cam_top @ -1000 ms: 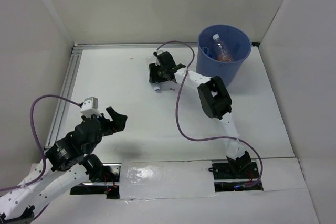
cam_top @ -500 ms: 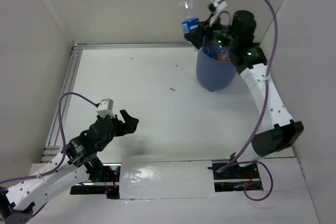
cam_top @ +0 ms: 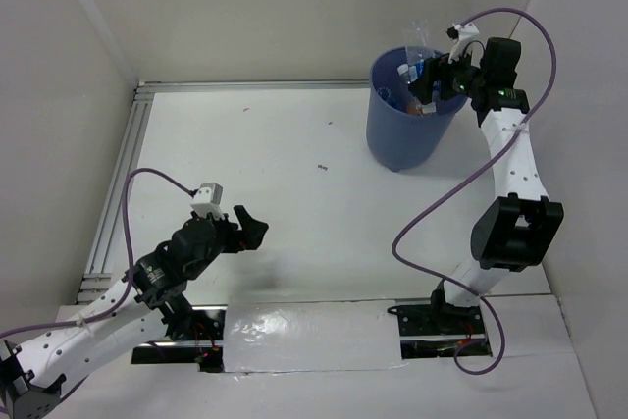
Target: Put the plastic bottles in the bin
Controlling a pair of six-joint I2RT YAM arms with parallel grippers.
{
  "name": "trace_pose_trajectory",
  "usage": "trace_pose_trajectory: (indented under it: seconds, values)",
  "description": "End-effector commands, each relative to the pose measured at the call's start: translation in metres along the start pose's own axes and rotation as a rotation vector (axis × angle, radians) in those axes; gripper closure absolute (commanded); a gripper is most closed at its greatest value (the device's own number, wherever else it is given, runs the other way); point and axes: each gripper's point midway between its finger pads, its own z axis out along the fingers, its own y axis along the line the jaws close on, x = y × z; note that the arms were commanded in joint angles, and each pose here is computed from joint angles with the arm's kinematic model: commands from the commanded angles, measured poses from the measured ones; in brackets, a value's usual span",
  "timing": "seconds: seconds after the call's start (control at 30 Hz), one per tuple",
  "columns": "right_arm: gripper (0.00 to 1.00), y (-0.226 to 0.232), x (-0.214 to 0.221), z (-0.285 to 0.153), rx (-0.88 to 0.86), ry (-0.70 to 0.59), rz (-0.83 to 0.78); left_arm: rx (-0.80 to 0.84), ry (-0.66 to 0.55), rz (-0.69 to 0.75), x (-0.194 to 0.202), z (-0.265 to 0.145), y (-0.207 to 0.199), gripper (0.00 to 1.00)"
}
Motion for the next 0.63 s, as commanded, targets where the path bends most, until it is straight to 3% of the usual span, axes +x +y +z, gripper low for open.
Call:
trace_pose_trajectory:
  seconds: [0.0,0.17,0.33,0.5,0.53,0.6]
  values:
    - [0.0,-0.003,-0.023,-0.016,-0.016,-0.041,-0.064,0.055,-0.031,0.011,-0.011,0.0,-0.014,0.0]
    - [0.0,-0.005,-0.038,-0.043,0.057,-0.065,-0.071,0.054,-0.029,0.012,-0.019,-0.005,-0.019,0.0]
    - [0.0,-0.001,-0.049,-0.075,0.169,-0.051,0.021,0.059,-0.037,0.037,-0.036,-0.007,-0.032,0.0]
    - [0.0,0.007,-0.029,-0.121,0.337,-0.03,0.067,0.095,-0.052,0.059,-0.047,-0.012,-0.042,0.0]
    - [0.0,0.01,0.0,-0.121,0.344,0.023,0.081,0.1,-0.06,0.073,-0.05,-0.014,-0.044,0.0]
    - [0.0,0.018,-0.001,-0.147,0.411,-0.042,0.03,0.11,-0.075,0.087,-0.056,-0.017,-0.046,0.0]
